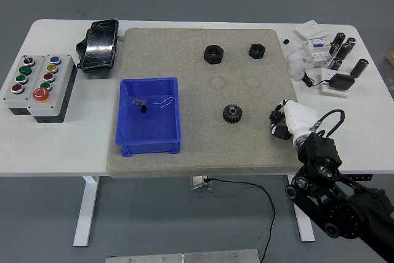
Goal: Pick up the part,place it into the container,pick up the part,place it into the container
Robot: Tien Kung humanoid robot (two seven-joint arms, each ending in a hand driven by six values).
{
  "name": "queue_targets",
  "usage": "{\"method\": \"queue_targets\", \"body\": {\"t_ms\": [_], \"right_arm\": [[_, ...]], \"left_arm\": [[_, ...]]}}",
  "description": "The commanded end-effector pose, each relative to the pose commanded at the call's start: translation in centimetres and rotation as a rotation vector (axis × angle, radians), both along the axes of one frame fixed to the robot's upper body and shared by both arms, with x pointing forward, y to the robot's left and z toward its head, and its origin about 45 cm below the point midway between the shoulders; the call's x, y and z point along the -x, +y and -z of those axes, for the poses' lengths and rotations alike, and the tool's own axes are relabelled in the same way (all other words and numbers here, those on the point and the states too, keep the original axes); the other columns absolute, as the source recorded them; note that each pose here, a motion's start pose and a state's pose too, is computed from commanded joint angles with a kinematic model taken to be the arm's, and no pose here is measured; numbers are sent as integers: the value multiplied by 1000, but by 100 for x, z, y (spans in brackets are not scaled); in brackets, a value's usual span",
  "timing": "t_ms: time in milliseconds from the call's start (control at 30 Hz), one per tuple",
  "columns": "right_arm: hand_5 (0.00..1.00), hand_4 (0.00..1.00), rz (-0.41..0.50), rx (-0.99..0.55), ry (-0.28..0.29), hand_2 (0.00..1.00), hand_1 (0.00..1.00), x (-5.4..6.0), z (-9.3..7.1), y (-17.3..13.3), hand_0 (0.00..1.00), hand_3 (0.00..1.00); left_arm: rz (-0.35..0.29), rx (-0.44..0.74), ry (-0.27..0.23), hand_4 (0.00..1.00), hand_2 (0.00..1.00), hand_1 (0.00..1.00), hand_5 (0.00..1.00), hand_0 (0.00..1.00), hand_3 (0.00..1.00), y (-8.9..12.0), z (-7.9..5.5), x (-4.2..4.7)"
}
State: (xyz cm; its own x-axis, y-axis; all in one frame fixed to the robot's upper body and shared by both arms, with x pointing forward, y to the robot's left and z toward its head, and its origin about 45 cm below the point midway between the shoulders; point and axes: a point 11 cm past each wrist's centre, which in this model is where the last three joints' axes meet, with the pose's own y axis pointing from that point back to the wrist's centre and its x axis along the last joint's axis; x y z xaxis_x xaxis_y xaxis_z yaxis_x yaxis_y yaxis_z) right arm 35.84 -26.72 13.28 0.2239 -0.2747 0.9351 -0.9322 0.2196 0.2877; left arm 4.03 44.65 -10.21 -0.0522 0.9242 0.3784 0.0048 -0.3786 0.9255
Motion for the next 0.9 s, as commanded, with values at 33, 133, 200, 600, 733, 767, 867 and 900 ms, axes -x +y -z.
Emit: {"method": "queue_targets", "body": {"t_ms": [33,133,200,600,733,767,867,900], "right_arm": [[70,527,1,-1,0,569,572,1,3,0,293,673],[139,514,4,-4,-1,559,561,8,20,2,280,655],[139,514,5,-6,-1,559,561,15,36,7,280,655],[192,535,1,-10,-30,546,558,10,21,38,274,609],[204,523,3,-16,-38,533,555,12,24,46,268,486],[204,523,4,-18,-39,533,555,13,25,47,268,486],[204,523,7,-20,-41,533,555,16,32,43,268,486],[192,499,9,-21,-40,530,551,17,37,40,264,460]], "left_arm": [[0,0,0,687,574,629,351,663,613,-1,0,0],[0,1,1,687,573,629,349,663,612,-3,1,2],[1,1,1,687,573,629,349,663,612,-3,1,3],[2,1,-1,686,574,629,347,663,613,-8,3,-5],[2,2,-2,686,574,629,348,663,613,-13,4,-8],[2,2,-2,686,574,629,348,663,613,-13,4,-7],[2,2,-1,686,574,629,348,663,613,-13,5,-3],[2,2,-1,686,574,629,348,663,612,-13,5,-2]]}}
